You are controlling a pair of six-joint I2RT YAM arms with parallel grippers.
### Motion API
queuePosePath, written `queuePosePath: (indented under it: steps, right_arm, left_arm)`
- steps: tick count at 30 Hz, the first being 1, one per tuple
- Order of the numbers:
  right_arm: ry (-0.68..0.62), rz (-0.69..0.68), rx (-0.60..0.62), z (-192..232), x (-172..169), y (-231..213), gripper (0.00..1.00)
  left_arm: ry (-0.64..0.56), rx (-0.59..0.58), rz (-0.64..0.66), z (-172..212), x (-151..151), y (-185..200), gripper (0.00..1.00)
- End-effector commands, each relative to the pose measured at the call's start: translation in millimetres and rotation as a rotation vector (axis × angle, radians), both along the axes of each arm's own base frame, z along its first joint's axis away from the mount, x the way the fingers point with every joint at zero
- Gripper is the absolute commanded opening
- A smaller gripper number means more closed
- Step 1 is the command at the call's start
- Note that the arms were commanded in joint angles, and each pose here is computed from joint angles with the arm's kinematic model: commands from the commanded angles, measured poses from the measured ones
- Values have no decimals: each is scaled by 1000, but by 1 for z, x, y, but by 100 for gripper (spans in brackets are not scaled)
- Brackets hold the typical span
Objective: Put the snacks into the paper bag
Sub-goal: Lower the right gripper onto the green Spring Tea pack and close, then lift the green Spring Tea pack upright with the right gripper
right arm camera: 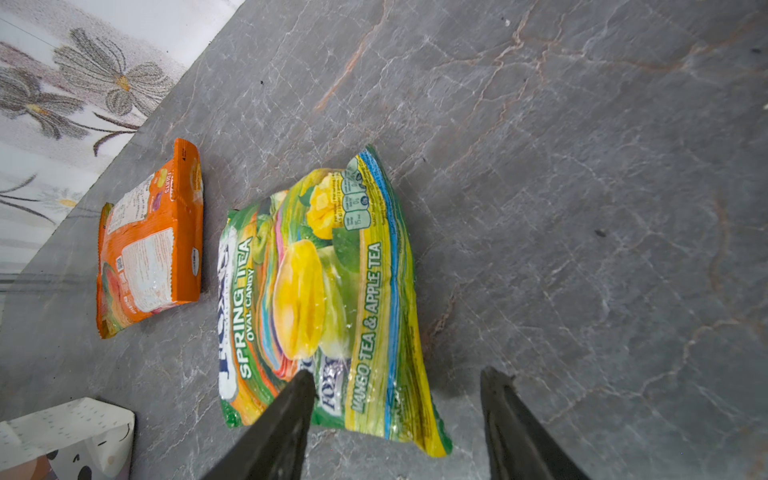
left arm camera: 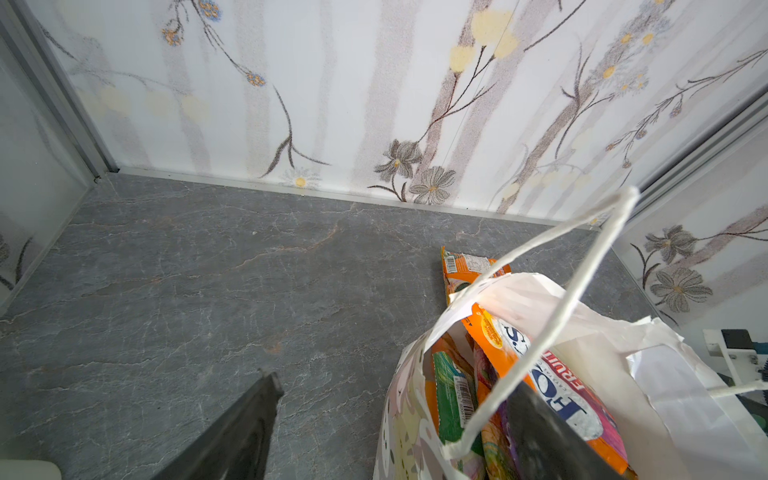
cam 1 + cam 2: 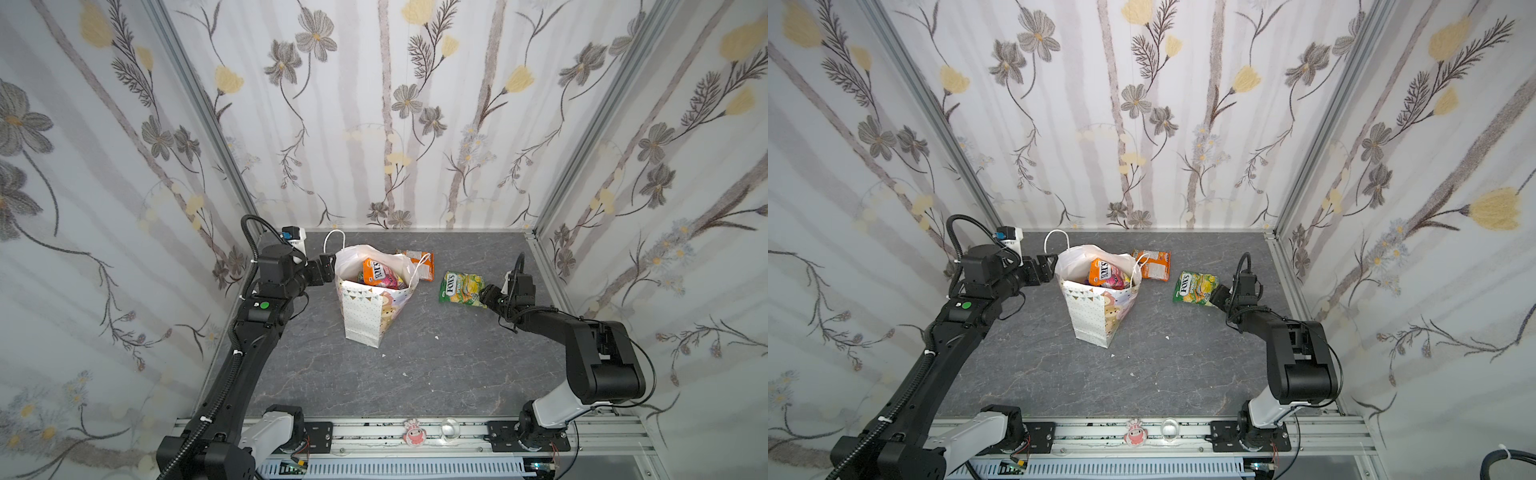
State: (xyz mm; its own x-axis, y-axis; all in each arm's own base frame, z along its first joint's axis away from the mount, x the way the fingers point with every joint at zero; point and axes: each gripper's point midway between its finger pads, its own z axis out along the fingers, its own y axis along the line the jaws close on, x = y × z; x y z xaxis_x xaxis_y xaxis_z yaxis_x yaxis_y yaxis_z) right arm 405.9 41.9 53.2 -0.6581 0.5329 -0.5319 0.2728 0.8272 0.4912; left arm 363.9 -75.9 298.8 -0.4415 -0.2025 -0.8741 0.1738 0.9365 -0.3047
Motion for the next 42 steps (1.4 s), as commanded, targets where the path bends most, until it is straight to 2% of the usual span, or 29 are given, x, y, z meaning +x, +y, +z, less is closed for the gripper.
queuePosePath:
  steps: [1,10,27,30,31,42]
  right_arm:
    - [8,12,-2,-5,6,1,62]
    - [22,31,15,-13,18,5,58]
    - [18,41,54,-20,15,11,27]
    - [-1,40,63,-13,16,12,25]
    - [13,40,70,-19,7,13,23]
    - [-25,37,93,-10,-4,15,4]
  left_arm:
    - [-15,19,8,2,2,2,88]
    - [-13,17,2,2,3,1,89]
    - [-7,3,-17,1,3,-3,90]
    - [-5,-10,-28,1,2,-5,90]
    - [-5,-13,-34,1,2,-6,90]
    - [-2,-62,-82,2,1,-17,89]
